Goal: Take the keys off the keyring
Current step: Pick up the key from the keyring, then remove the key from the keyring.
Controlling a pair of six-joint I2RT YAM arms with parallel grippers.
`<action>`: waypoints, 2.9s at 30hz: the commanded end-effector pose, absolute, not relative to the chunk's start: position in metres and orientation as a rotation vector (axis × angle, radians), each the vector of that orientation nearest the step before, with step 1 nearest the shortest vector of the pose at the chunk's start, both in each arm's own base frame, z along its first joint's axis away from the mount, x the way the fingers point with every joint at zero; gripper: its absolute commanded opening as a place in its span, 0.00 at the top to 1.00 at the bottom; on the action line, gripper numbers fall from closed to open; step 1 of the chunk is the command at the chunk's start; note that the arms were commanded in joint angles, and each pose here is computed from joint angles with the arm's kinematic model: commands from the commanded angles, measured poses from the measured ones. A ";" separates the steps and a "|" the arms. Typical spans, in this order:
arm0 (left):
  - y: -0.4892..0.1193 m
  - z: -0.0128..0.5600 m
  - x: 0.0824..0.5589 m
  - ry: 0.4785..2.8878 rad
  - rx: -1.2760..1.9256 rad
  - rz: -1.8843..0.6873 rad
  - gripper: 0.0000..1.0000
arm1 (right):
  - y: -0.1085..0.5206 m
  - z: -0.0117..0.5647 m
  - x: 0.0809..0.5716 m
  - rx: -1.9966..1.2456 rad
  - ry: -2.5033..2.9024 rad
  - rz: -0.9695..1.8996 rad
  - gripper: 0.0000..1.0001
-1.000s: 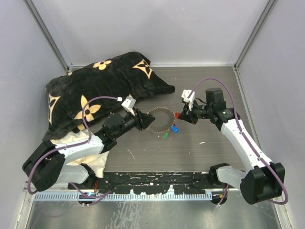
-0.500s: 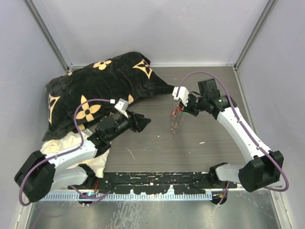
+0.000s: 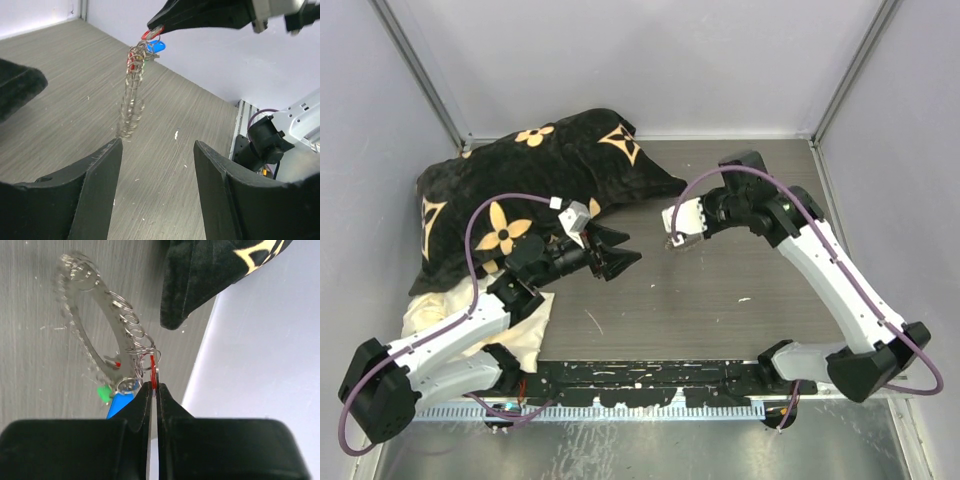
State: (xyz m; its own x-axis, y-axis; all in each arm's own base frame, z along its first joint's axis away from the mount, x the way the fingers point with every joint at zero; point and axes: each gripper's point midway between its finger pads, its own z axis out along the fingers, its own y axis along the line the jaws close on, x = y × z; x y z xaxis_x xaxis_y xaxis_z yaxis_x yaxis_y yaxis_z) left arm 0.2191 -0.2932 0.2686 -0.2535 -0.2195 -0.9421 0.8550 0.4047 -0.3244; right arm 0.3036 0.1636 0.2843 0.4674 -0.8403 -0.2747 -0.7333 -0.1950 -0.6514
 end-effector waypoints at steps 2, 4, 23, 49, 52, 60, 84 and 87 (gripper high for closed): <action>-0.291 0.320 0.205 1.225 0.693 -1.131 0.40 | 0.165 0.325 0.292 -1.992 0.974 -0.428 0.99; -0.292 0.321 0.203 1.202 0.712 -1.136 0.41 | 0.168 0.325 0.283 -1.995 0.887 -0.457 0.99; -0.315 0.321 0.198 1.098 0.881 -1.176 0.43 | 0.189 0.314 0.227 -1.956 0.407 -0.483 0.99; -0.351 0.313 0.194 1.054 1.057 -1.284 0.54 | 0.196 0.303 0.204 -1.948 0.161 -0.539 0.99; -0.361 0.305 0.188 1.055 1.087 -1.331 0.54 | 0.195 0.305 0.204 -1.942 0.161 -0.550 0.99; -0.372 0.290 0.189 1.092 1.071 -1.343 0.58 | 0.194 0.304 0.201 -1.931 0.159 -0.543 0.99; -0.392 0.255 0.198 1.092 1.038 -1.164 0.70 | 0.193 0.307 0.199 -1.913 0.179 -0.531 0.99; -0.397 0.254 0.188 1.083 1.055 -1.189 0.69 | 0.193 0.307 0.200 -1.909 0.185 -0.532 0.99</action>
